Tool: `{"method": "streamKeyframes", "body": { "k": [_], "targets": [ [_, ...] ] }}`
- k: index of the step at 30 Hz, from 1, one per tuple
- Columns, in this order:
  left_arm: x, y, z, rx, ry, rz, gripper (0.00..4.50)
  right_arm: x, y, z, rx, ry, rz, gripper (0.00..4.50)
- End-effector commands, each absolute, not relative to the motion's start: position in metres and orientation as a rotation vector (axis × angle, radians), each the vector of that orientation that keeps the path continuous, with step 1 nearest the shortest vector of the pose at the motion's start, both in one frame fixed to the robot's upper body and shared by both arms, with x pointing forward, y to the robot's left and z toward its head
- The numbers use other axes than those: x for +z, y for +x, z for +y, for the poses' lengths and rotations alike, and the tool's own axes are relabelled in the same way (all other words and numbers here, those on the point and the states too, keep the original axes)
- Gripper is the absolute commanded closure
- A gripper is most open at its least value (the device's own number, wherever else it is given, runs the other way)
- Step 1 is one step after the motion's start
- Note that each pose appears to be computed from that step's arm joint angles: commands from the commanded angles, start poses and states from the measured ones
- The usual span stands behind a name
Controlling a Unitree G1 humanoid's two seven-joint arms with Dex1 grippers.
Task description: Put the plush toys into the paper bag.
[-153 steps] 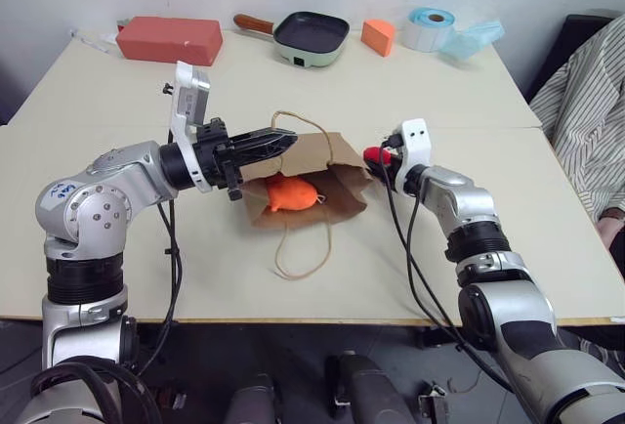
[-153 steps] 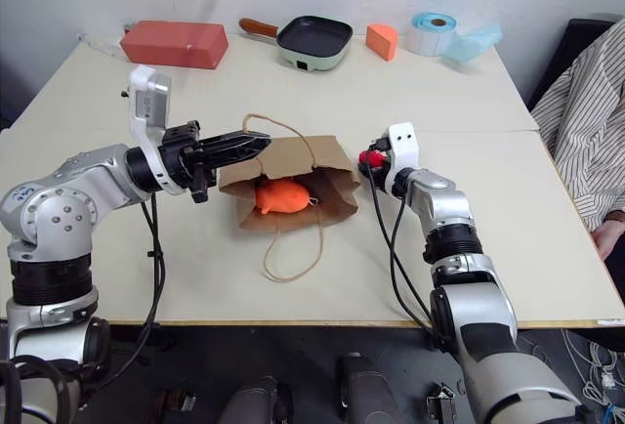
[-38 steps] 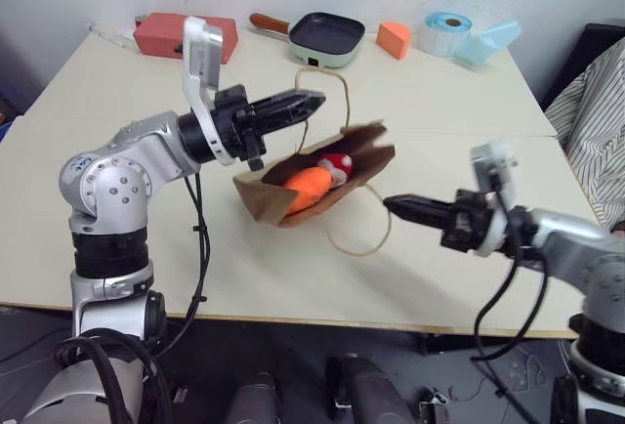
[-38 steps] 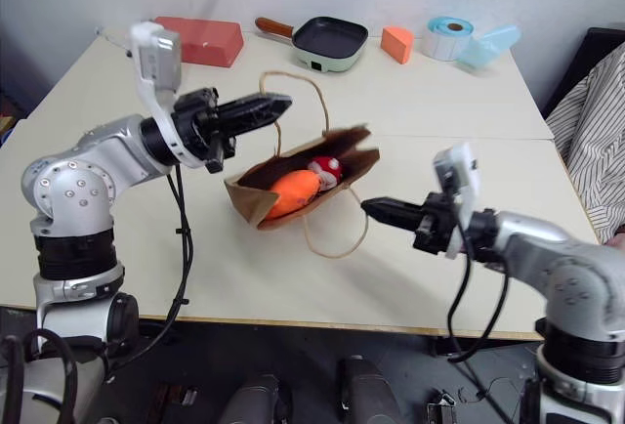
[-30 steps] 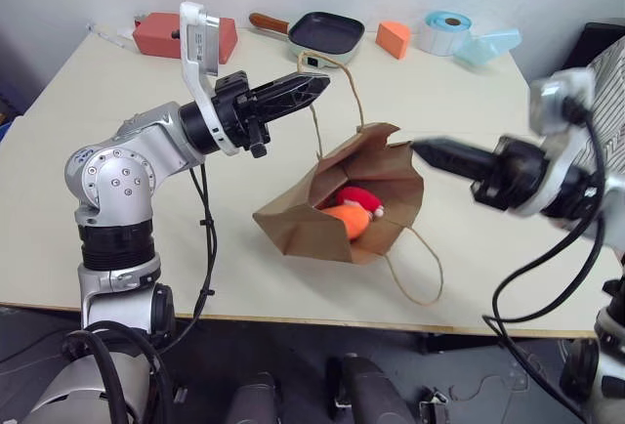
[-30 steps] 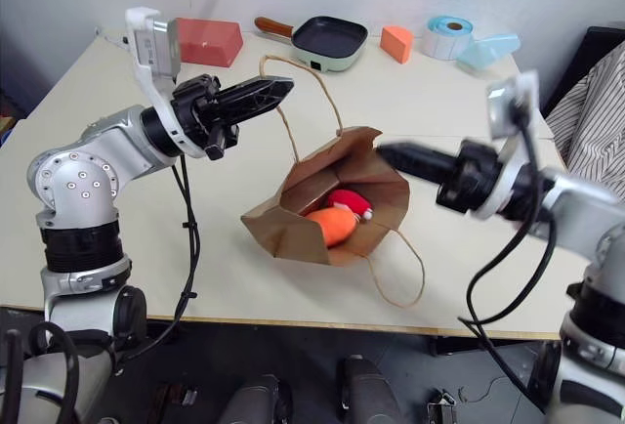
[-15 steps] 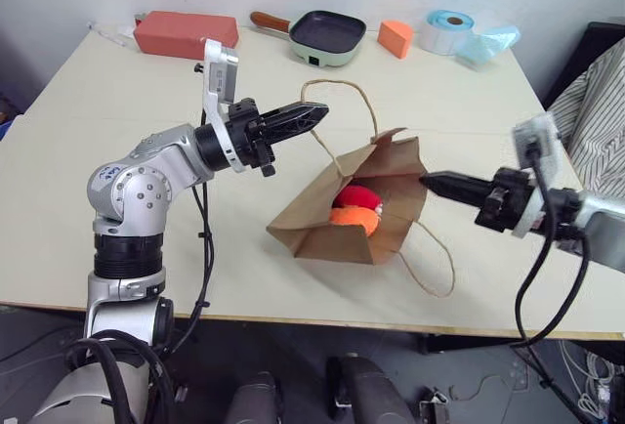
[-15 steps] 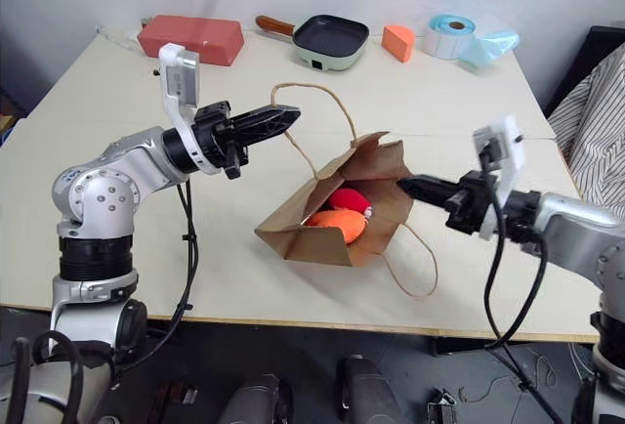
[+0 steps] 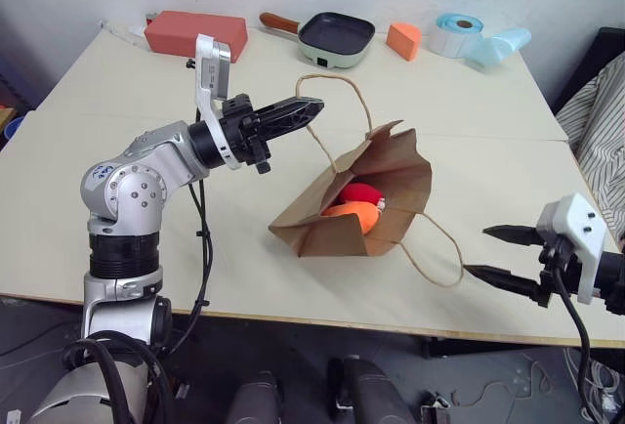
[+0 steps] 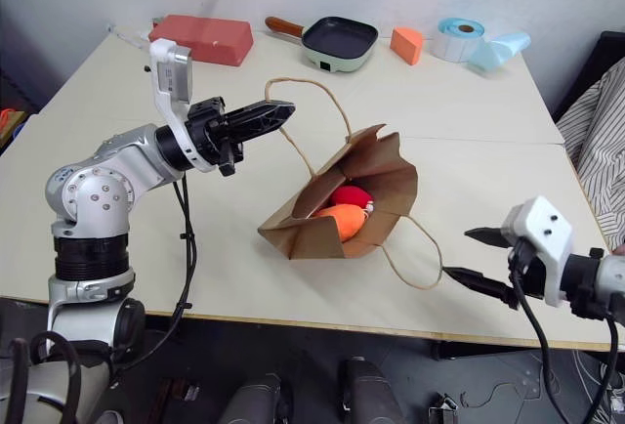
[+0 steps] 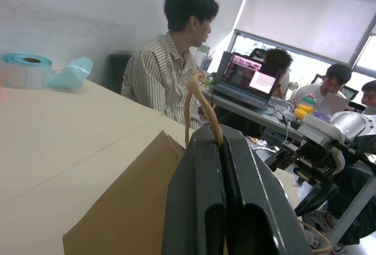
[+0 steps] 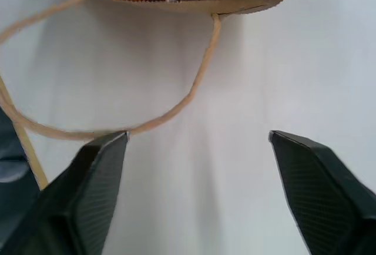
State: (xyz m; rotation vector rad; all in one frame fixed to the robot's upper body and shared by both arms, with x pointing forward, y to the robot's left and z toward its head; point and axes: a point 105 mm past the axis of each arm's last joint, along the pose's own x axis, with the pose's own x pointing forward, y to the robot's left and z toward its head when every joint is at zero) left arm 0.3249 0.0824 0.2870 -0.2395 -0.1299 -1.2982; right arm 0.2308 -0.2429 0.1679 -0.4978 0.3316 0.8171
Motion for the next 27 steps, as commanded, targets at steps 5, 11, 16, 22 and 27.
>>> {"method": "streamKeyframes", "body": {
  "k": [5, 11, 16, 22, 27],
  "targets": [
    [0.302, 0.319, 0.084, -1.317, -0.204, -0.184, 4.50, 0.160, 0.215, -0.231, 0.930, -0.850, 0.154, 0.02],
    [0.301, 0.319, 0.083, -1.320, -0.201, -0.180, 4.50, 0.178, 0.225, -0.200, 0.911, -0.817, -0.084, 0.02],
    [0.302, 0.321, 0.083, -1.318, -0.201, -0.183, 4.50, 0.179, 0.232, -0.186, 0.917, -0.859, -0.170, 1.36],
    [0.303, 0.322, 0.084, -1.315, -0.194, -0.184, 4.50, 0.226, 0.239, -0.174, 0.916, -0.789, -0.317, 3.48],
    [0.306, 0.324, 0.086, -1.306, -0.188, -0.196, 4.50, 0.292, 0.245, -0.169, 0.916, -0.705, -0.456, 4.48]
  ]
}}
